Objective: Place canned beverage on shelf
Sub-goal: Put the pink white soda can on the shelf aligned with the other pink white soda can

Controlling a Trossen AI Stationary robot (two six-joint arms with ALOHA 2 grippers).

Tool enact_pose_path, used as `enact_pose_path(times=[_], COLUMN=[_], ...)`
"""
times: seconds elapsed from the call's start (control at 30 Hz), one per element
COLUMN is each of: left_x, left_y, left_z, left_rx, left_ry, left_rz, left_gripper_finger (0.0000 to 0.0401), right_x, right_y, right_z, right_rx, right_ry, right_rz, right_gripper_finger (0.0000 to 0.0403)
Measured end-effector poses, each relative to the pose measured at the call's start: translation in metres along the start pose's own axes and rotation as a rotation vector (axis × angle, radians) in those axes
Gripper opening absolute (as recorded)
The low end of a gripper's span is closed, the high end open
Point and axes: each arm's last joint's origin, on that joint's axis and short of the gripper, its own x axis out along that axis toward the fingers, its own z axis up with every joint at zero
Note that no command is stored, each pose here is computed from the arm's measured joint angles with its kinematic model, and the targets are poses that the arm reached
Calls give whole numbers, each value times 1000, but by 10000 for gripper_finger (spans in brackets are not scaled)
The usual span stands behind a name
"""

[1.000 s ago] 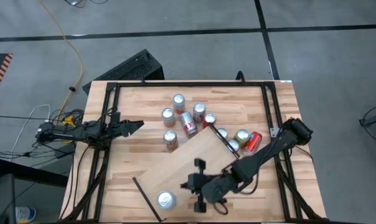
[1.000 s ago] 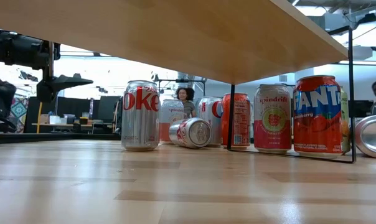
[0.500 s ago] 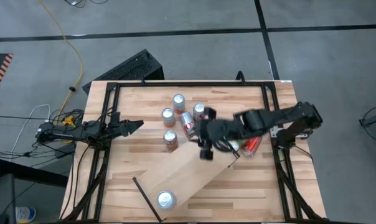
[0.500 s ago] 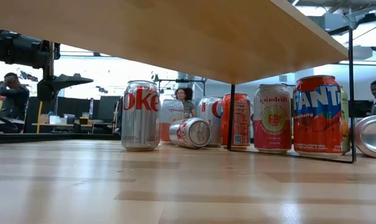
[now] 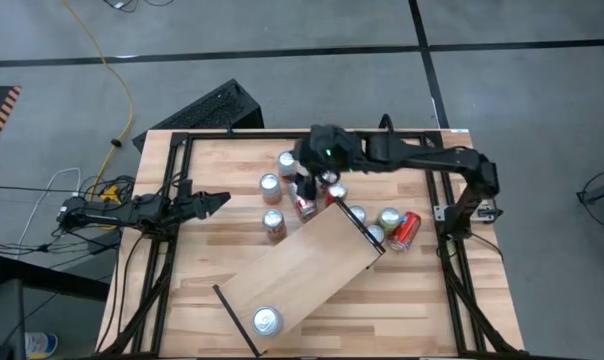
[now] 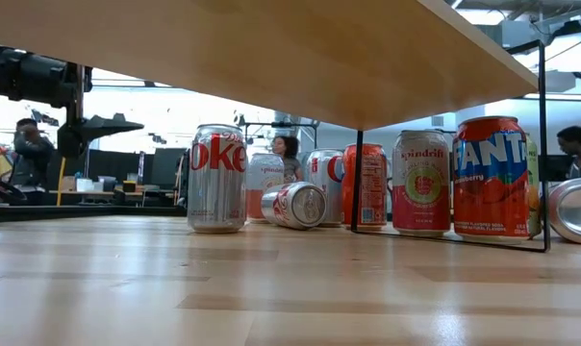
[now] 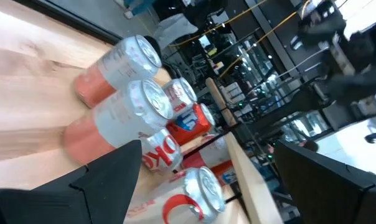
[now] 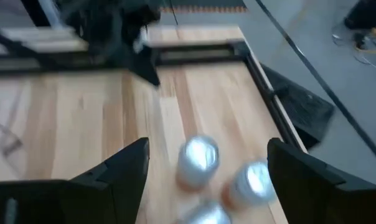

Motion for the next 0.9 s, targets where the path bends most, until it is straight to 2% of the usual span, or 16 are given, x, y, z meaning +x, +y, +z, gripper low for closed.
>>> enact_pose_path(times=[0.2, 0.3, 0.4, 0.57, 0.73, 0.83, 0.9], left_x=[0, 0, 0, 0, -1, -1, -1], left_y=[1, 1, 2, 2, 4, 5, 5], left_z=[2, 2, 2, 4, 6, 7, 7], left_rx=[42, 41, 40, 21, 20, 20, 20], left_ry=[-55, -72, -80, -135, -219, -244, -251], left_rz=[40, 53, 58, 95, 154, 173, 178], left_gripper_finger=[351, 351, 351, 351, 351, 351, 351], right_x=[38, 45, 43, 15, -26, -51, -70], right_y=[-19, -34, -52, -72, -75, -70, -64], right_z=[-15, -23, -34, -45, -61, -68, -70], right_rx=[-78, -81, -54, 89, 265, 286, 285], right_ry=[54, 110, 216, 381, 615, 739, 744], right_rz=[42, 15, -70, -134, -209, -240, -238], right_gripper_finger=[306, 306, 306, 306, 306, 306, 306])
